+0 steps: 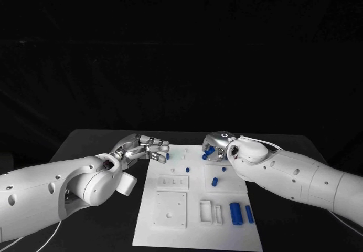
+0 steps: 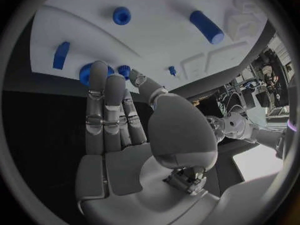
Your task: Assemble the parts on the task board
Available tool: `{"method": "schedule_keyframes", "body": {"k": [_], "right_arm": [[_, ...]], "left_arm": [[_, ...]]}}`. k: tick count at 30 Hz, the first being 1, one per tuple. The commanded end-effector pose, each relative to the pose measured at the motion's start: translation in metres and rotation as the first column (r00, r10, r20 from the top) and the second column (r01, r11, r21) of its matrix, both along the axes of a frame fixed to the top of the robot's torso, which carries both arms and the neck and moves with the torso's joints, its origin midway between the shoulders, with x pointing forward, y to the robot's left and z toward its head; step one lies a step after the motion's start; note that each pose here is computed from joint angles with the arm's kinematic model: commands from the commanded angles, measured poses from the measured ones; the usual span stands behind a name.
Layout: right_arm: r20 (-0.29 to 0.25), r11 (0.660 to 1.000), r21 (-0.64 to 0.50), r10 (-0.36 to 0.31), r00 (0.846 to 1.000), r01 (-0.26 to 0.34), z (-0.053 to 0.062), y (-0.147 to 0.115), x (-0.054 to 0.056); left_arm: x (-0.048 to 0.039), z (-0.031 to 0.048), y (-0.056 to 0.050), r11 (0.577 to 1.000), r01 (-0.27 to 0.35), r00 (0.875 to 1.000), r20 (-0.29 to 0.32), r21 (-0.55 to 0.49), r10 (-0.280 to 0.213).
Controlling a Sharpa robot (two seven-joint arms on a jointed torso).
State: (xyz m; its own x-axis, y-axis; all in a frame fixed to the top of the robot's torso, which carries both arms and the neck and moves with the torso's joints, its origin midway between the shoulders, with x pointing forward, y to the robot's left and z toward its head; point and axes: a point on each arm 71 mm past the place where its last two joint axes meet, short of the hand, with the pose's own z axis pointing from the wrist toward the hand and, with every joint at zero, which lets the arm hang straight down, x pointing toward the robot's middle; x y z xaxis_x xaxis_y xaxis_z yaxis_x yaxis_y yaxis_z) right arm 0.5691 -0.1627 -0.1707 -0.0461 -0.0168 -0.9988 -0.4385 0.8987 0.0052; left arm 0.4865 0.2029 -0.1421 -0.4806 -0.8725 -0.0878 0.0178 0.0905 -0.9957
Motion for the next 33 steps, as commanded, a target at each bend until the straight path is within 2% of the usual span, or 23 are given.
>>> {"method": "schedule_keyframes", "body": {"k": [1, 18, 27, 33], "right_arm": [[0.009, 1.000, -0.019, 0.000, 1.000, 0.001, -0.0008, 0.0012, -0.0005], [0.000, 1.000, -0.022, -0.001, 1.000, 0.001, -0.0039, 0.0021, -0.0012], [0.030, 1.000, 0.001, 0.003, 1.000, -0.003, -0.0022, 0.0028, -0.0023], [0.072, 1.000, 0.028, -0.004, 0.997, 0.002, 0.0012, 0.0033, -0.0030]], "left_arm": [[-0.0002, 0.0023, -0.0032, 1.000, 0.022, 1.000, 0.007, -0.002, -0.022], [0.0009, 0.0047, -0.0033, 1.000, 0.024, 1.000, 0.009, 0.000, -0.024], [0.0012, 0.0050, -0.0022, 1.000, 0.023, 1.000, 0.008, 0.002, -0.023], [0.0020, 0.0049, -0.0010, 1.000, 0.021, 1.000, 0.006, 0.004, -0.021]]}}
